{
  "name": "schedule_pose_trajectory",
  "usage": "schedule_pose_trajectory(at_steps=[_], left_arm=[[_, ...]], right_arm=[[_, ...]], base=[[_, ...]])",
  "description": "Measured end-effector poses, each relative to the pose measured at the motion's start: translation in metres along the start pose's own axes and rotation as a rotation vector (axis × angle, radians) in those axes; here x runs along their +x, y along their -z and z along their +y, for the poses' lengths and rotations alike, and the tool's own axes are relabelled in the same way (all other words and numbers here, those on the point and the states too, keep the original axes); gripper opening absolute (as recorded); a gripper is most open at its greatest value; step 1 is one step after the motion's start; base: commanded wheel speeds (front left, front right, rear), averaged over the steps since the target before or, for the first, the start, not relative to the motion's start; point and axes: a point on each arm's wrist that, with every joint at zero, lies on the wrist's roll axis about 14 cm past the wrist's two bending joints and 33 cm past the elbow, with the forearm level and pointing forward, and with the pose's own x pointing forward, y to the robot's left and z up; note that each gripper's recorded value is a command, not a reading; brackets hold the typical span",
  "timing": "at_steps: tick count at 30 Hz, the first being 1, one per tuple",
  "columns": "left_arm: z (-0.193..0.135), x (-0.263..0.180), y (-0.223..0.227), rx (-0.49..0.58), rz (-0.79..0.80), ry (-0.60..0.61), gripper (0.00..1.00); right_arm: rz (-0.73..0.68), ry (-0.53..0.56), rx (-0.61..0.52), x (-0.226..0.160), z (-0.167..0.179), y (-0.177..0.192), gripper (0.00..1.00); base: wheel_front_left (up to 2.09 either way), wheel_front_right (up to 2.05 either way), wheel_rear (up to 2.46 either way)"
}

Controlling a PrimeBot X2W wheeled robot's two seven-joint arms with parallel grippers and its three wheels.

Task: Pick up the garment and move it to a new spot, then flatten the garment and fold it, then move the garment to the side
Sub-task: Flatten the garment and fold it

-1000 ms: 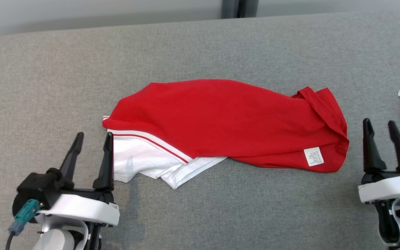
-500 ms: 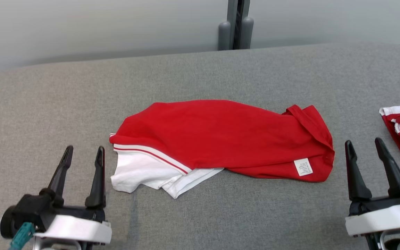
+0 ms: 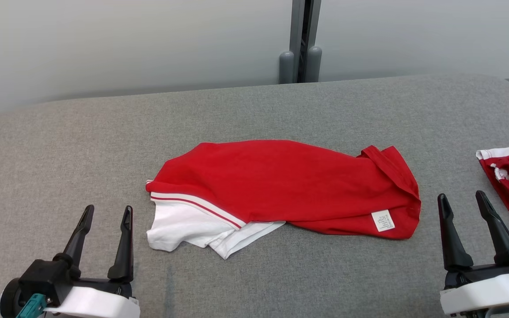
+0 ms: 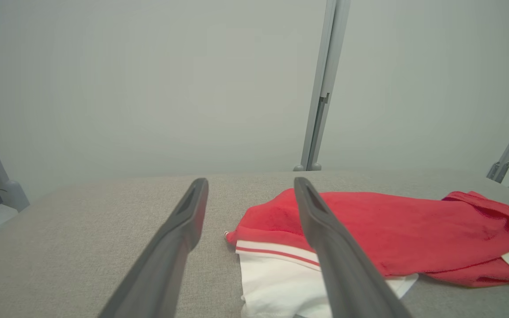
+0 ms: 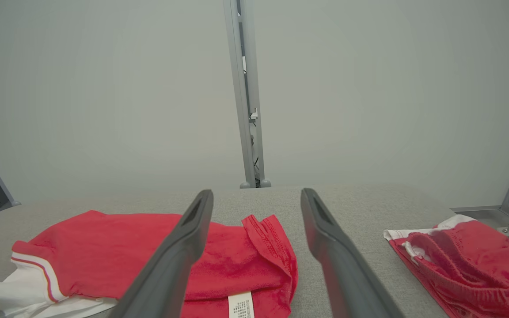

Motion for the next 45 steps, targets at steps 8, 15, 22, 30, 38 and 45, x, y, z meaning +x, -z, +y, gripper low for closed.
schedule_pose_trajectory(at_steps=[8, 15, 22, 30, 38, 45], left_arm=[[0.000, 0.000, 0.001, 0.005, 0.010, 0.005, 1.00], [-0.002, 0.000, 0.000, 0.009, 0.007, 0.010, 1.00], [-0.015, 0.014, 0.014, -0.005, 0.097, 0.076, 1.00], [-0.022, 0.013, 0.093, -0.102, 0.396, 0.107, 1.00], [-0.018, 0.010, 0.136, -0.143, 0.539, 0.103, 1.00], [-0.015, 0.014, 0.141, -0.149, 0.538, 0.103, 0.00]], right_arm=[[0.000, -0.001, 0.003, 0.001, 0.001, -0.001, 1.00], [0.003, 0.001, 0.011, 0.000, 0.001, 0.000, 1.00], [0.019, 0.000, 0.020, 0.003, 0.002, 0.005, 1.00], [0.067, 0.002, 0.036, 0.012, 0.002, 0.024, 1.00], [0.104, 0.020, 0.045, 0.018, -0.004, 0.040, 1.00], [0.159, 0.040, 0.022, 0.022, -0.018, 0.057, 1.00]], base=[[0.00, 0.00, 0.00], [0.00, 0.00, 0.00], [0.00, 0.00, 0.00], [0.00, 0.00, 0.00], [0.00, 0.00, 0.00], [0.00, 0.00, 0.00]])
